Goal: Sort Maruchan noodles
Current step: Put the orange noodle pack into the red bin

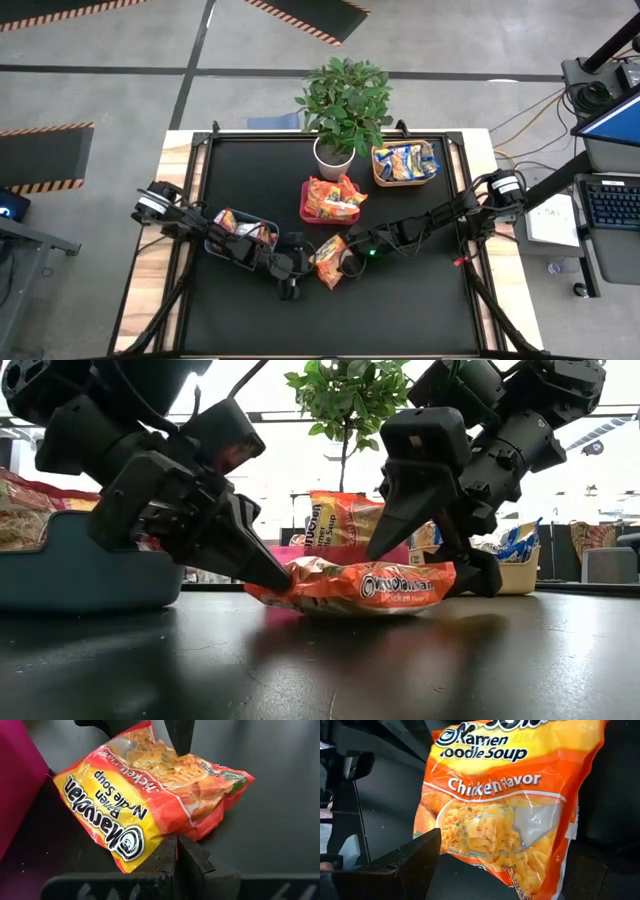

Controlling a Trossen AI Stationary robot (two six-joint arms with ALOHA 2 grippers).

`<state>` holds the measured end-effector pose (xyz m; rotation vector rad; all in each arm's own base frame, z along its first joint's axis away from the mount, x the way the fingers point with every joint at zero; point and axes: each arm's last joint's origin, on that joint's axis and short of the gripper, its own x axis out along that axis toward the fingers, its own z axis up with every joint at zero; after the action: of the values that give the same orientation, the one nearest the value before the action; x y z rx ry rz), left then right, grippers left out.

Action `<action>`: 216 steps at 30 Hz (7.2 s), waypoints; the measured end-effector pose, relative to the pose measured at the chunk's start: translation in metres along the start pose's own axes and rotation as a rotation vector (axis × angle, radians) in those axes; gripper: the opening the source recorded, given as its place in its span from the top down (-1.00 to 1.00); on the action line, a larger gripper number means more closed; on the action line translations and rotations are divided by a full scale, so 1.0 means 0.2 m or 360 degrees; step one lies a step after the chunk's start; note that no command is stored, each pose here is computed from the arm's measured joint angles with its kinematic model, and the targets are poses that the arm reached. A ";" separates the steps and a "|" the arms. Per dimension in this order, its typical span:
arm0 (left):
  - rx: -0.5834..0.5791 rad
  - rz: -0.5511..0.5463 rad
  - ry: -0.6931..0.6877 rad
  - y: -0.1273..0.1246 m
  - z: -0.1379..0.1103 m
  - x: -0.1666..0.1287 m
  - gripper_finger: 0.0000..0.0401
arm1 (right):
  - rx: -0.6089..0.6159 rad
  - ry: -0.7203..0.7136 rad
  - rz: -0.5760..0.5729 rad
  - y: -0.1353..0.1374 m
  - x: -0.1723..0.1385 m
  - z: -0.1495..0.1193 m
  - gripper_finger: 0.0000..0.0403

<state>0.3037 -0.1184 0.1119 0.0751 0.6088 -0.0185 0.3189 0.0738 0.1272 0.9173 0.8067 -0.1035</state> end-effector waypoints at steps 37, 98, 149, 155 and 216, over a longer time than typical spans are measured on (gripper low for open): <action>-0.0011 0.0008 0.0063 0.01 -0.04 0.03 1.00 | -0.0037 -0.0153 0.0207 0.06 0.01 0.04 -0.57; 0.0175 0.0269 -0.0666 0.24 0.25 -0.89 1.00 | -0.0984 -0.0851 -0.0139 0.42 -0.40 0.31 0.65; 0.0207 0.0315 -0.0721 0.26 0.27 -0.93 1.00 | -0.2037 -0.0187 -0.0859 0.24 -0.36 0.70 0.65; 0.0209 0.0315 -0.0719 0.26 0.27 -0.93 1.00 | -0.2007 -0.0164 -0.0890 0.21 -0.28 0.70 0.62; 0.0208 0.0314 -0.0719 0.26 0.27 -0.93 1.00 | -0.1477 -0.0495 -0.0792 0.49 -0.45 0.80 0.35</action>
<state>0.1852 -0.0720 0.2658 0.2505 0.1458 0.1136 0.3869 -0.0058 0.3058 -0.1846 0.6656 -0.2691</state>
